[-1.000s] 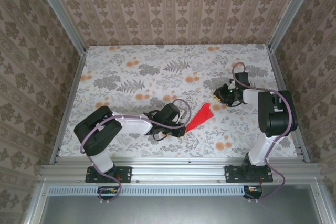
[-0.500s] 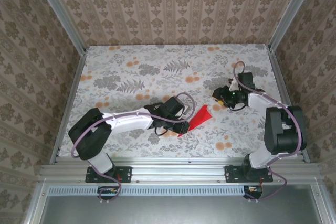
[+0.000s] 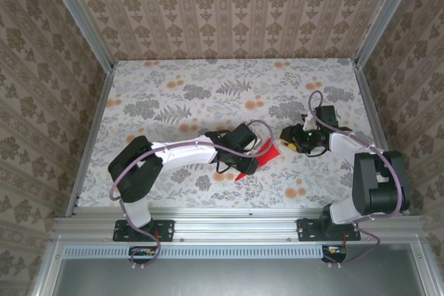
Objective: Fold a paper plane with a square sheet of paper (pick it up from the middle)
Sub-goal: Fold the wing for the fifth time at the center of the table, then turn over a paper plane at the center of the table.
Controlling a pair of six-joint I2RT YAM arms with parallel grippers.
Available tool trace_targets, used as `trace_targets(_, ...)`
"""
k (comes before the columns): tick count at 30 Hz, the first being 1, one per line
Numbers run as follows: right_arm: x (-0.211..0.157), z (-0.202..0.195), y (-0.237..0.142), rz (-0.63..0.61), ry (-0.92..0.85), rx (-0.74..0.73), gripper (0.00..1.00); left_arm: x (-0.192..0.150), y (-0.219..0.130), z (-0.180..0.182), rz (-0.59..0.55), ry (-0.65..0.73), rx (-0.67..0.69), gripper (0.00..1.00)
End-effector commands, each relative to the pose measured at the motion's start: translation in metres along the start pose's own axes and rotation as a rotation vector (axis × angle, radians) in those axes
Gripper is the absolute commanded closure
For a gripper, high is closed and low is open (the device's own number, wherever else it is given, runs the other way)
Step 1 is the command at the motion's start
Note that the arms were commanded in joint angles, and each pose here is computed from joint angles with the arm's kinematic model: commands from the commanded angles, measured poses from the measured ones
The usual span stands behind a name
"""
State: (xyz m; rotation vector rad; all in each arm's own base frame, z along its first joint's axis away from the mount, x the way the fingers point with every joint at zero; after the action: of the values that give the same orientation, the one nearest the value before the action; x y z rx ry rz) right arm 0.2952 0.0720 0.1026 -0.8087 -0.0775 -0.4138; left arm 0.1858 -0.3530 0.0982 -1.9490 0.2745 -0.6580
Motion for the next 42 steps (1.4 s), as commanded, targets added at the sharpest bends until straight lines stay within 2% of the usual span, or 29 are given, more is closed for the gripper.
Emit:
trace_targets(1,-0.014,0.002,-0.002,0.038,-0.004,0.019,0.53,0.002,0.003,0.003,0.022,0.040,0.039,0.59)
trace_targets(5,-0.018,0.001,-0.002,0.043,0.001,0.024,0.53,0.000,0.006,0.011,0.027,0.031,0.071,0.74)
trace_targets(16,-0.041,0.017,-0.001,0.086,0.014,0.129,0.53,-0.001,0.007,0.024,0.030,-0.016,0.055,1.00)
trace_targets(26,-0.072,0.040,0.024,0.135,0.035,0.168,0.46,0.001,0.000,0.028,0.002,-0.108,-0.091,1.00)
trace_targets(30,-0.080,0.046,0.036,0.158,0.021,0.150,0.42,0.000,-0.002,0.030,-0.004,-0.119,-0.109,1.00)
trace_targets(42,-0.094,0.047,0.059,0.225,0.007,0.084,0.38,-0.004,-0.003,0.033,-0.023,-0.149,-0.150,1.00)
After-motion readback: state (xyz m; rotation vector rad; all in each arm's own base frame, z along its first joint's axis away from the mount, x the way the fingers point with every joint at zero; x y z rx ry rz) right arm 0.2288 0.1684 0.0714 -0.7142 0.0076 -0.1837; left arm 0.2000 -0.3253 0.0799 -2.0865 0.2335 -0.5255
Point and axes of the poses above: each hand's point on the last joint's axis, 136 mm out from that joint toward the fingers, its own y axis out along the fingers, its own z axis along the line the jaws close on, x = y × z, the point moved 5 cm from there along -y, back along the fingers, and after that the axes turned 9 degrees about -y, right-handed, at the moved point
